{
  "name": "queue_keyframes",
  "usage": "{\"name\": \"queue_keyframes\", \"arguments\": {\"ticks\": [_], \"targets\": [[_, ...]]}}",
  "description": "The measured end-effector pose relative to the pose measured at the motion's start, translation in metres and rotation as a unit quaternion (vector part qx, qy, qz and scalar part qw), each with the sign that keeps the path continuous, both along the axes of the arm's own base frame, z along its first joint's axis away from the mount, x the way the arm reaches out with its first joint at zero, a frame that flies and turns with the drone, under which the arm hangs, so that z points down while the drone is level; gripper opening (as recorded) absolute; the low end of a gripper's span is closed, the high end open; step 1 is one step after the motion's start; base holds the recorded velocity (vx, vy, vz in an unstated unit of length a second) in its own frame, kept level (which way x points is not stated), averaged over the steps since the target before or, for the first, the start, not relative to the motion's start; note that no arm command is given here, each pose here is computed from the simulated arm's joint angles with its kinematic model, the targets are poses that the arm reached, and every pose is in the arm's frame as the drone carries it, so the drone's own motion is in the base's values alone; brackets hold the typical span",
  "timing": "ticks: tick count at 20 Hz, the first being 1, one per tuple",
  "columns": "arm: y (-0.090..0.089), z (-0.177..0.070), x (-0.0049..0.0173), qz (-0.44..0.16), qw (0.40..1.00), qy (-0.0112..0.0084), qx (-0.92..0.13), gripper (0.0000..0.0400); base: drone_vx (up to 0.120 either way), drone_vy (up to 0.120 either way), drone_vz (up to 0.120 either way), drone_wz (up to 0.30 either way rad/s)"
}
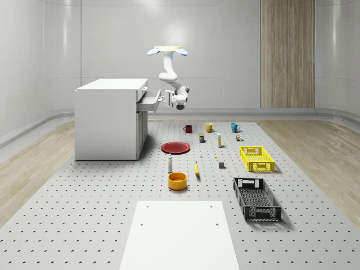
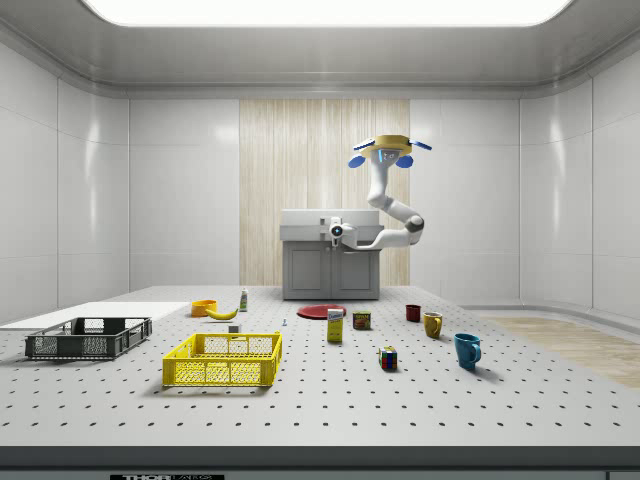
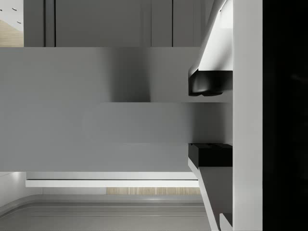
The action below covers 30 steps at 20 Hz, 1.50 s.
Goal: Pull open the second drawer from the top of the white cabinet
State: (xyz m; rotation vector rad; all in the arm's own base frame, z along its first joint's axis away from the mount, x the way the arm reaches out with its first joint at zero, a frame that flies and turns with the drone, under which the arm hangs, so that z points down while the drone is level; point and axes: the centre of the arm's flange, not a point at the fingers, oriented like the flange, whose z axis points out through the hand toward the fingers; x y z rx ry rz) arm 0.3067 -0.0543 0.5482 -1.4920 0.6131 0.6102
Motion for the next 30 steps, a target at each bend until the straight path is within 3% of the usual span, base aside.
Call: {"name": "queue_keyframes", "arguments": {"ticks": [1, 2, 5, 6, 11, 20, 25, 30], "targets": [[-0.003, 0.000, 0.0000, 0.000, 1.000, -0.0018, 0.000, 0.0133, 0.000, 0.000, 0.000, 0.000], [-0.005, 0.000, 0.0000, 0.000, 1.000, 0.0006, 0.000, 0.0134, 0.000, 0.000, 0.000, 0.000], [-0.011, 0.000, -0.0001, 0.000, 1.000, 0.0026, 0.000, 0.0135, 0.000, 0.000, 0.000, 0.000], [-0.014, 0.000, -0.0001, 0.000, 1.000, 0.0049, 0.000, 0.0135, 0.000, 0.000, 0.000, 0.000], [-0.034, 0.000, -0.0002, 0.000, 1.000, 0.0012, -0.001, 0.0135, 0.000, 0.000, 0.000, 0.000], [-0.079, 0.001, -0.0004, 0.000, 1.000, 0.0011, 0.002, 0.0107, 0.000, 0.000, 0.000, 0.000], [-0.097, 0.001, -0.0002, -0.001, 1.000, 0.0011, 0.003, 0.0234, 0.000, 0.064, 0.000, 0.000], [-0.105, 0.001, 0.0000, -0.001, 1.000, 0.0012, 0.003, 0.0281, 0.000, 0.040, 0.000, 0.000]]}}
